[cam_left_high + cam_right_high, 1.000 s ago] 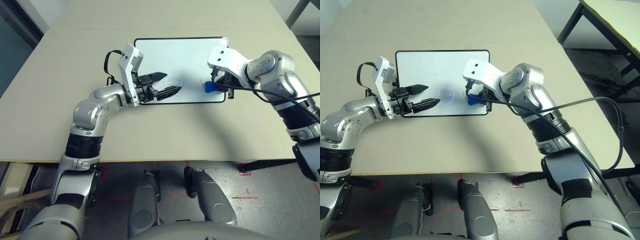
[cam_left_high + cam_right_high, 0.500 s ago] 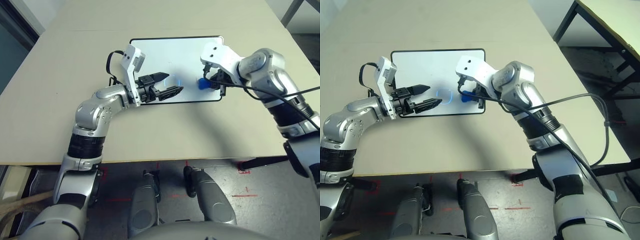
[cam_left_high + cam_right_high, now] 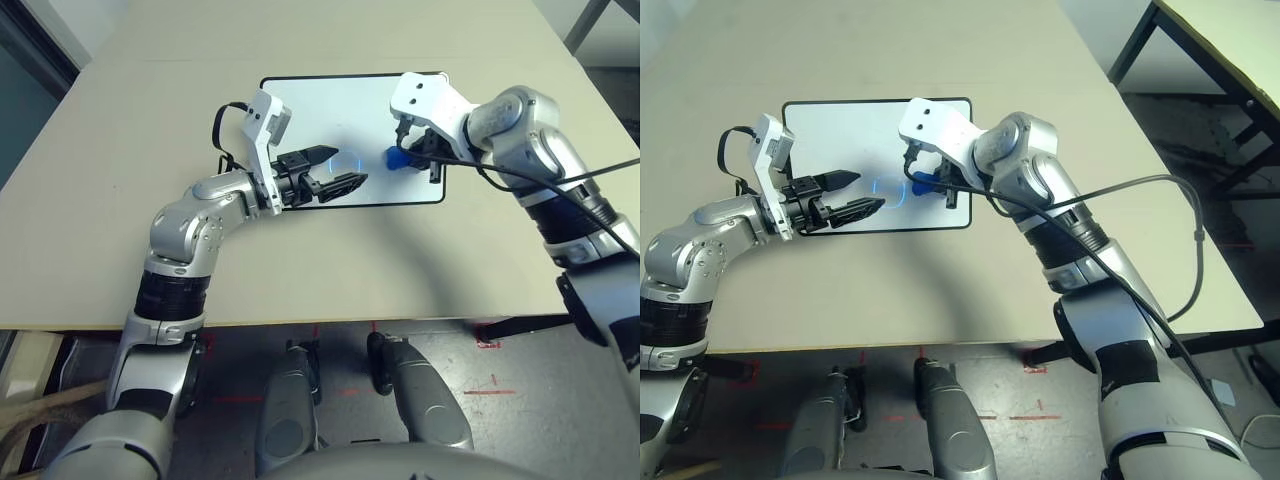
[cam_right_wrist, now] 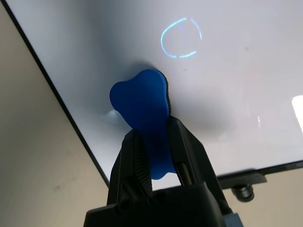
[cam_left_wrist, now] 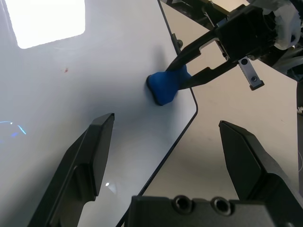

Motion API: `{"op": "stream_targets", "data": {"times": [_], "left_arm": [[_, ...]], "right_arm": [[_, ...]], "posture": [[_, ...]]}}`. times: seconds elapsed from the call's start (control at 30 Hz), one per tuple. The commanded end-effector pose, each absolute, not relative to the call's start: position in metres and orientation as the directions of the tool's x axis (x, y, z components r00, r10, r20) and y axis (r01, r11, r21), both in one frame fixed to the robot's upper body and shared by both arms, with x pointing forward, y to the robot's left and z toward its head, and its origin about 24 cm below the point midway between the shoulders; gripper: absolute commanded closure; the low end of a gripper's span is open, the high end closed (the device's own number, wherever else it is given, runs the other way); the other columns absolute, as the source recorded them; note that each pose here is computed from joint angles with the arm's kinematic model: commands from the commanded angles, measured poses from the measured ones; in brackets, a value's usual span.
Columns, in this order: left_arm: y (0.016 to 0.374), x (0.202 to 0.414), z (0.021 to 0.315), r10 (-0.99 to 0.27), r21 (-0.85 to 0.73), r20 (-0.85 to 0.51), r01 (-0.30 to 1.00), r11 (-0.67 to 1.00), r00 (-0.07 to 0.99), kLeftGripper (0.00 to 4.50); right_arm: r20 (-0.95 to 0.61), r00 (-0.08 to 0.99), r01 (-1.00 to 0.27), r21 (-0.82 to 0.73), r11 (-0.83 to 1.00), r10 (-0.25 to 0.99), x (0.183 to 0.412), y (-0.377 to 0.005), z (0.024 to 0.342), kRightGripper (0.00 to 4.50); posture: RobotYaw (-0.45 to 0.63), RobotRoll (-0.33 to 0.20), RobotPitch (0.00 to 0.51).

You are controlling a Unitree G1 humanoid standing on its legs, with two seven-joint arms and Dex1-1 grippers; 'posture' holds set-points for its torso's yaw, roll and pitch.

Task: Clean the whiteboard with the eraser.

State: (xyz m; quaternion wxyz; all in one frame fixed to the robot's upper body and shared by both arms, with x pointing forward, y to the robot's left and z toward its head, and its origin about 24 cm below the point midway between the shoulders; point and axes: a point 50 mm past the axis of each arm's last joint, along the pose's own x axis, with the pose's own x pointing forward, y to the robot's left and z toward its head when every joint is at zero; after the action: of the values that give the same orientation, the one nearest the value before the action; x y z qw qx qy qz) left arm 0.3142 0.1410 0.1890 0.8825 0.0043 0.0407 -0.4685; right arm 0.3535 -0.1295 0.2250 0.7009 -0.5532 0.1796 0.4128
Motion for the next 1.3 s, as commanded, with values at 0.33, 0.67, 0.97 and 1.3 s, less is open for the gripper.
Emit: {"op": "stream_targets", "data": {"times": [0.33, 0.67, 0.97, 1.3], "left_arm": [[0.139, 0.316, 0.186, -0.834, -0.034, -0.075, 0.834, 0.550, 0.547, 0.00], [0.141, 0.314, 0.187, -0.832, -0.030, -0.072, 0.832, 0.553, 0.550, 0.00], [0.142, 0.312, 0.186, -0.827, -0.029, -0.074, 0.827, 0.561, 0.558, 0.00], [0.140, 0.313, 0.186, -0.829, -0.031, -0.071, 0.830, 0.557, 0.554, 0.00]], "right_arm": [[-0.762, 0.580, -0.806, -0.589, 0.064, 0.287, 0.352, -0.148, 0.212, 3.83], [-0.737, 0.564, -0.801, -0.598, 0.029, 0.372, 0.353, -0.116, 0.213, 3.83], [-0.730, 0.555, -0.799, -0.601, 0.012, 0.400, 0.354, -0.106, 0.213, 3.83], [-0.759, 0.581, -0.802, -0.595, 0.050, 0.294, 0.358, -0.143, 0.209, 3.83]], "posture": [[-0.13, 0.000, 0.241], [-0.11, 0.000, 0.240], [-0.10, 0.000, 0.240], [-0.12, 0.000, 0.241]]}}
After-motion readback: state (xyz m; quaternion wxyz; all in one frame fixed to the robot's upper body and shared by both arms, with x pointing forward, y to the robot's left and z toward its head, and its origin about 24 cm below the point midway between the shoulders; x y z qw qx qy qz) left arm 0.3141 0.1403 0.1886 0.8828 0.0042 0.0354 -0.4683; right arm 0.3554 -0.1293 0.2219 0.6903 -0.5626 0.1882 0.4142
